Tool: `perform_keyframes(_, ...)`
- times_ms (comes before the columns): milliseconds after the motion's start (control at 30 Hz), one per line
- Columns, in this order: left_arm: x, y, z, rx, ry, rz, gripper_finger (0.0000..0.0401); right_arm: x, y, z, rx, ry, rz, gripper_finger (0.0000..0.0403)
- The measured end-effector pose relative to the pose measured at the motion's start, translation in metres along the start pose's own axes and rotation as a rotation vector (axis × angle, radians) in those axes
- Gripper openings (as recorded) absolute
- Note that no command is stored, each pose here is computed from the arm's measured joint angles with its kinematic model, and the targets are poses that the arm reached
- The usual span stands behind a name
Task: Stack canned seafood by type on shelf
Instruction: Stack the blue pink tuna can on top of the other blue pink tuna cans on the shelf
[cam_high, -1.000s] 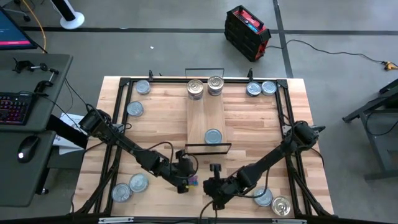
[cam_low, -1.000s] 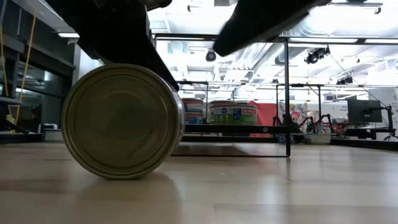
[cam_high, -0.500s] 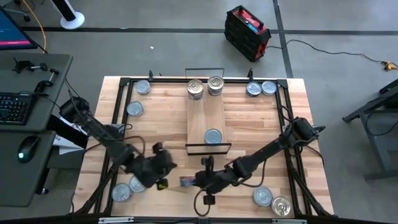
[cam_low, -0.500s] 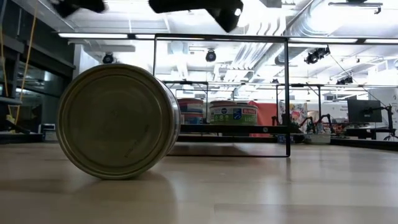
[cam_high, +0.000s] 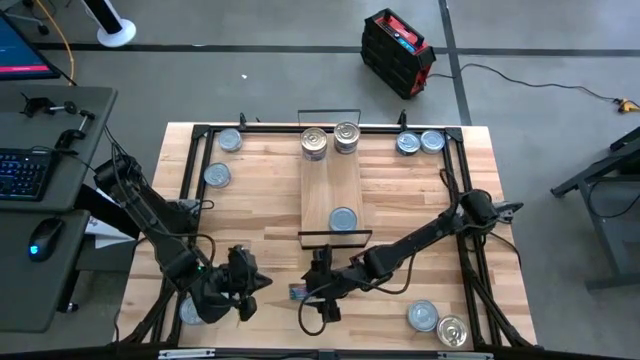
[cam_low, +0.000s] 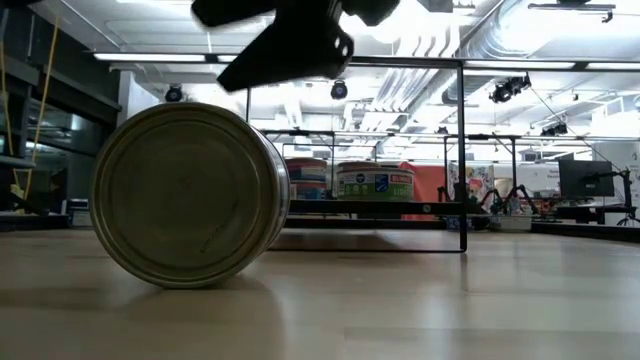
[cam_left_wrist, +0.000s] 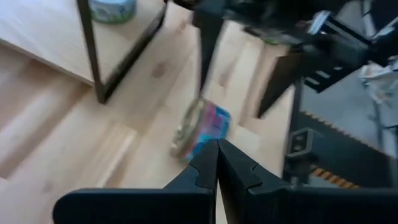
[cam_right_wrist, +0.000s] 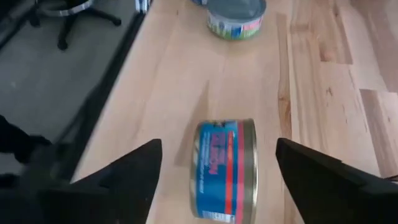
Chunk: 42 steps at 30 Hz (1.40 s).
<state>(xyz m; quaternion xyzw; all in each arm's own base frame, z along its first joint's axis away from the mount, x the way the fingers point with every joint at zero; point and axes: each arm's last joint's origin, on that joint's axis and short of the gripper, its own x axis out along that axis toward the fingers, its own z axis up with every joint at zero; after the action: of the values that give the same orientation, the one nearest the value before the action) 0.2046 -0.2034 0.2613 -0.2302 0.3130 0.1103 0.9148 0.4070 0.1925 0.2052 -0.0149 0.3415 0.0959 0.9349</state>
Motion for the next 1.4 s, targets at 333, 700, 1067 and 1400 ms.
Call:
perform_keyframes(333,-0.002,-0.006,-0.001,-0.045,-0.011,-0.052,0.0000,0.024,0.000,-0.018,-0.054,0.050,-0.002,0.0314)
perform_keyframes(700,-0.002,-0.006,-0.001,-0.044,-0.011,-0.051,0.0000,0.041,0.000,-0.032,-0.091,0.092,-0.022,0.0308)
perform_keyframes(1067,-0.020,-0.006,0.014,0.069,-0.005,-0.123,0.0000,0.036,0.014,-0.021,-0.155,0.077,-0.023,0.0163)
perform_keyframes(1400,-0.082,0.024,0.064,0.198,-0.248,-0.156,0.0000,-0.035,0.042,0.029,-0.164,0.302,-0.045,0.0162)
